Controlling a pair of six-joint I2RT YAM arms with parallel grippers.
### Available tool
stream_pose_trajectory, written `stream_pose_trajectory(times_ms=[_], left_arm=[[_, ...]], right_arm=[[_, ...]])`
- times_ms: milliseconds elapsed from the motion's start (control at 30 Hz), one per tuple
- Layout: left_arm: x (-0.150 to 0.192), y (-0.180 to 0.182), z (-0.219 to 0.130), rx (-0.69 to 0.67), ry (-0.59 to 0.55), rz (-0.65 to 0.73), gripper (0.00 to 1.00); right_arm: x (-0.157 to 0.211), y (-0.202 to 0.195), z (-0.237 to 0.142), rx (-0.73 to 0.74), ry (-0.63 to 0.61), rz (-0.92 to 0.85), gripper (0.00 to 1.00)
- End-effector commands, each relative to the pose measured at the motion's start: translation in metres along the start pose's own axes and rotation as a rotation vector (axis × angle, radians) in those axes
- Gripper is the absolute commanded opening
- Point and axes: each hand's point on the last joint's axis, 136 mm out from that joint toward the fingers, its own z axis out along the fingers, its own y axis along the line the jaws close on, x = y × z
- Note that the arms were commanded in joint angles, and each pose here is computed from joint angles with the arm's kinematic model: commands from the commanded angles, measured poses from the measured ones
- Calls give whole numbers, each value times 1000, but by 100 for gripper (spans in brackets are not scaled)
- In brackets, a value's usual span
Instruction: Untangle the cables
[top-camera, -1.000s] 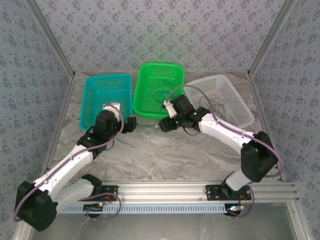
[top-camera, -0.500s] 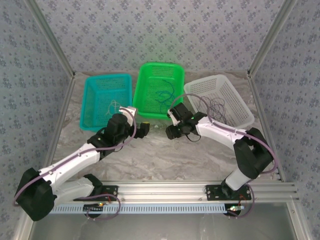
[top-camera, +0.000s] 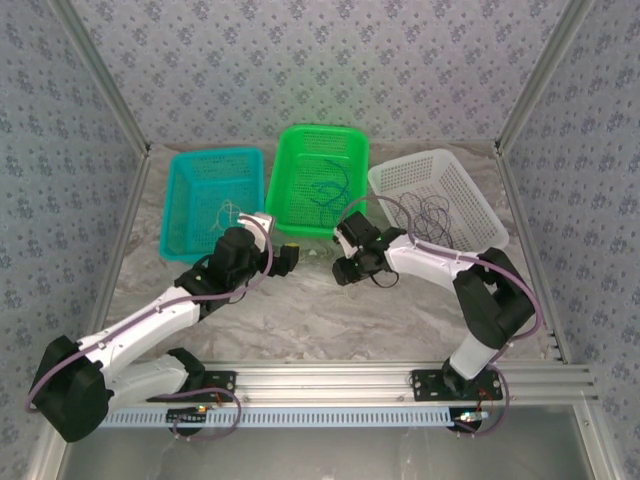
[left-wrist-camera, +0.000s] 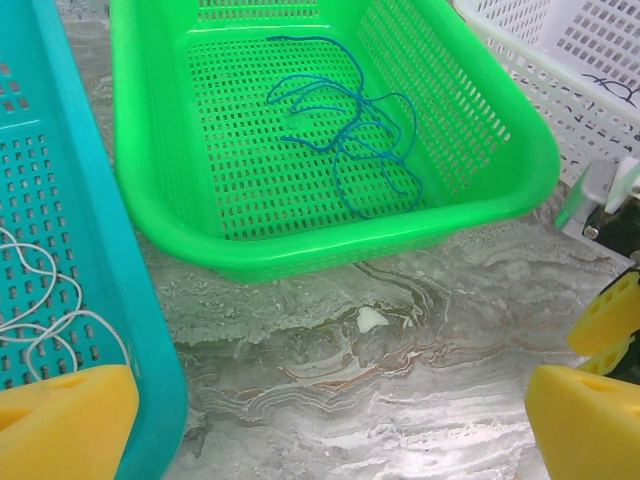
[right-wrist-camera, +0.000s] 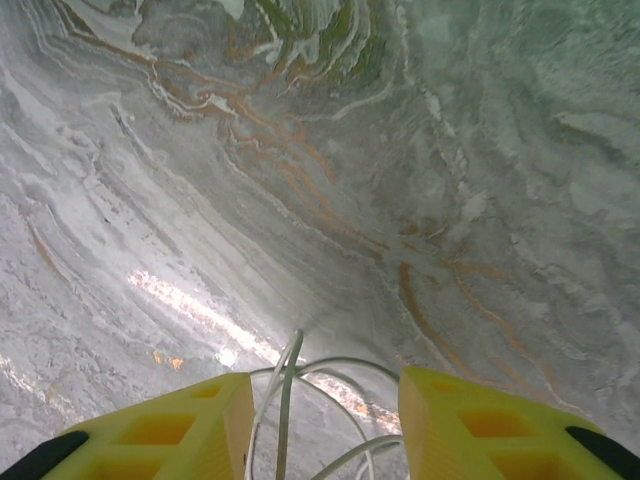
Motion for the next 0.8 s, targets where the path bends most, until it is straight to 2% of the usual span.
stream_pose_trajectory(times_ms=[0, 133, 233, 267, 533, 767], left_arm=[[-10, -1, -3, -6, -38, 1, 99], [-9, -1, -3, -8, -35, -3, 99], [-7, 0, -1, -9, -30, -12, 99], [-7, 0, -1, -10, -29, -15, 99], [-9, -14, 1, 75, -65, -58, 100], [-11, -47, 2, 265, -86, -57, 99]], right_arm=[[7, 7, 5, -32, 24, 4, 43], [0, 11, 0, -44, -12, -5, 27], [-15, 22, -16, -80, -96, -21, 6], [-19, 25, -22, -92, -126, -24, 2], [-51, 48, -95, -216, -434, -65, 0], [-60, 55, -132, -286, -594, -58, 0]])
